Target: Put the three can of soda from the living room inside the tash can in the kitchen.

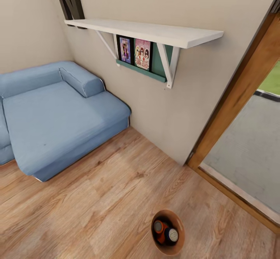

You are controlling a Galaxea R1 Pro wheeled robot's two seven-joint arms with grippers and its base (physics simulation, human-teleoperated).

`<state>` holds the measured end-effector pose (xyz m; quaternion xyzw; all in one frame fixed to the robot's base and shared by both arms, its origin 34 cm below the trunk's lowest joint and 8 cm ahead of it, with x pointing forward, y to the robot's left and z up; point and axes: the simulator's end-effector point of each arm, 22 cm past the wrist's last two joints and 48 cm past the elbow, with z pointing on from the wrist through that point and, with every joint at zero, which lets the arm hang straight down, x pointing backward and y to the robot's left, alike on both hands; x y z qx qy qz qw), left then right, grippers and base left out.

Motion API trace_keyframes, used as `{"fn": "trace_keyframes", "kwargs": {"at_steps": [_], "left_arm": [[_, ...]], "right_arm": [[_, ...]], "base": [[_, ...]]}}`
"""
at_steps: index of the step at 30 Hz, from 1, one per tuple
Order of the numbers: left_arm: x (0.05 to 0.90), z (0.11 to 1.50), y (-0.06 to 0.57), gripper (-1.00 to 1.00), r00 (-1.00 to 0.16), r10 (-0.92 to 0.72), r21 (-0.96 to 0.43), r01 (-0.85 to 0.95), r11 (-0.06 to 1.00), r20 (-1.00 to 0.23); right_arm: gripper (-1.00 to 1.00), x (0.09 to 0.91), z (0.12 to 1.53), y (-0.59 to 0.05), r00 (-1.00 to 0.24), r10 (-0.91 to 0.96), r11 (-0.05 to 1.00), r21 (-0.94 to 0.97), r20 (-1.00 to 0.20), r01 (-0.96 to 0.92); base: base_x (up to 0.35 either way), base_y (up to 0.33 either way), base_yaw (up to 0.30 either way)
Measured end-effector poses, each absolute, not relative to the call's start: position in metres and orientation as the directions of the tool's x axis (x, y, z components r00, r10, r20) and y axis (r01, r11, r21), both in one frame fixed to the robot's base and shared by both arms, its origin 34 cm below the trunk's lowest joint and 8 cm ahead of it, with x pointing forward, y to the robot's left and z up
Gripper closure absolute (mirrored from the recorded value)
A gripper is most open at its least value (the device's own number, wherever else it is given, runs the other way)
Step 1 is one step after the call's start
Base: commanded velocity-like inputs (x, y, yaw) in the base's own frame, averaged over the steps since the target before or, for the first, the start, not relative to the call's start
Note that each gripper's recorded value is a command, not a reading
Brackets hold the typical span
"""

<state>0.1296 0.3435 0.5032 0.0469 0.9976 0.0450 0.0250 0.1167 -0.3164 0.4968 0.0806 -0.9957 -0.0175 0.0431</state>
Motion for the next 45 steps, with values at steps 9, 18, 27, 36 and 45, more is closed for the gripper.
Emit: {"fn": "trace_keyframes", "kwargs": {"at_steps": [9, 18, 27, 36, 45], "left_arm": [[0.108, 0.522, 0.350, -1.00, -0.995, 0.097, 0.100, 0.095, 0.990, -0.015], [0.081, 0.543, 0.364, -1.00, -0.995, 0.100, 0.116, 0.102, 0.988, 0.022], [0.059, 0.561, 0.367, -1.00, -0.994, 0.101, 0.115, 0.106, 0.988, 0.051], [0.053, 0.574, 0.367, -1.00, -0.993, 0.104, 0.114, 0.110, 0.987, 0.058], [0.048, 0.585, 0.366, -1.00, -0.992, 0.108, 0.111, 0.115, 0.987, 0.062]], "right_arm": [[-1.00, 0.076, 0.520, -0.311, -0.978, -0.157, 0.987, 0.055, 0.135, -0.150], [-1.00, 0.058, 0.537, -0.311, -0.976, -0.156, 0.987, 0.059, 0.154, -0.149], [-1.00, 0.055, 0.550, -0.311, -0.975, -0.156, 0.987, 0.059, 0.157, -0.149], [-1.00, 0.045, 0.563, -0.310, -0.974, -0.157, 0.987, 0.062, 0.165, -0.148], [-1.00, 0.031, 0.578, -0.309, -0.971, -0.156, 0.987, 0.065, 0.181, -0.147]], "base": [[0.000, 0.000, 0.000], [0.000, 0.000, 0.000], [0.000, 0.000, 0.000], [0.000, 0.000, 0.000], [0.000, 0.000, 0.000]]}}
